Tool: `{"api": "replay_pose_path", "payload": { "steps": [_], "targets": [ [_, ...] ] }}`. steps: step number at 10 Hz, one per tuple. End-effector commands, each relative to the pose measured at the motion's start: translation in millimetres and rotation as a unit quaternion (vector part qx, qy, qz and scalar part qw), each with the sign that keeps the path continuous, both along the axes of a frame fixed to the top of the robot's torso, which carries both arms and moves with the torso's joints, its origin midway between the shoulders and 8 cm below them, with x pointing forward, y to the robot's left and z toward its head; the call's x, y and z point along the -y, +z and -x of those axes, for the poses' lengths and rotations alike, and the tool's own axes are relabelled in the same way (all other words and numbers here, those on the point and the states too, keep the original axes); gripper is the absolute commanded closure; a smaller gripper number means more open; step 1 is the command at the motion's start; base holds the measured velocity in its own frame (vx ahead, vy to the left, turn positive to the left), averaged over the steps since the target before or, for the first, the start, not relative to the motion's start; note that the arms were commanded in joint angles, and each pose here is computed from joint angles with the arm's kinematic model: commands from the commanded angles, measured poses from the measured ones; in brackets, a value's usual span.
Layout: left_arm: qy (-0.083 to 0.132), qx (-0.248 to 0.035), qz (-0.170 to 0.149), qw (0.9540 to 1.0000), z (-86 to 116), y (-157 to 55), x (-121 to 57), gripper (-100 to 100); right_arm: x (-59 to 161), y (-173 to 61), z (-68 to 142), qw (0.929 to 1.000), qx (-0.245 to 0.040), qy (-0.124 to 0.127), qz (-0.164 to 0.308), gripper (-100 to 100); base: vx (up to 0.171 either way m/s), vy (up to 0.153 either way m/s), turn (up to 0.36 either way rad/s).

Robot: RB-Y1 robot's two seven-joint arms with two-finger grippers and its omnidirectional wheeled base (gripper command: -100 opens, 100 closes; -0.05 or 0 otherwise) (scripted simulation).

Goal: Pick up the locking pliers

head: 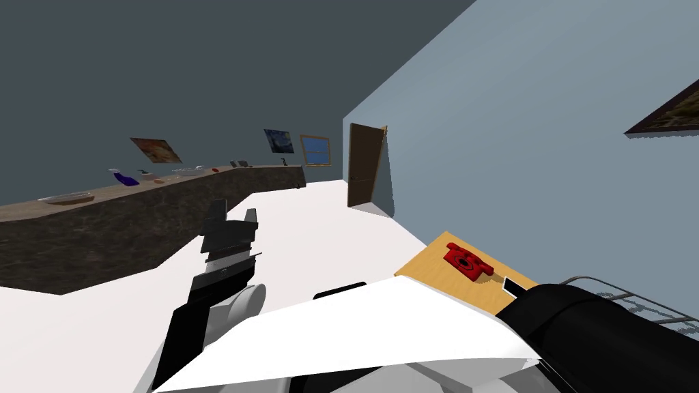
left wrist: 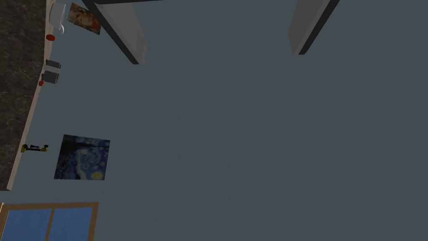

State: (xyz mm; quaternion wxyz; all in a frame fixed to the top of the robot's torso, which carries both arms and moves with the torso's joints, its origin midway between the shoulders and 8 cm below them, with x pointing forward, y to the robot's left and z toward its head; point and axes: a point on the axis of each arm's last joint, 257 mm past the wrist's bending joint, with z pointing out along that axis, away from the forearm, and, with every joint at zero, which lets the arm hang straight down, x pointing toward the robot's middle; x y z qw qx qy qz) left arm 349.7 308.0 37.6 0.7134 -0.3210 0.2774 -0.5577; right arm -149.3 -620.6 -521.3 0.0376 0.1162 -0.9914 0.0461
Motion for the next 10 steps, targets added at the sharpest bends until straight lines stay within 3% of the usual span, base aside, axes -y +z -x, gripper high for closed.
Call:
{"api": "replay_pose_path", "payload": {
  "steps": [1,10],
  "targets": [
    [0.0,0.0,0.0,1.0,0,0,0.0,0,4,2,-6,0.9998,0.002,0.019,-0.001,100,0.13,-0.045,-0.29],
    [0.0,0.0,0.0,1.0,0,0,0.0,0,18,9,-21,0.9916,0.001,0.129,-0.004,100,0.132,-0.016,-0.242]
  ]
}}
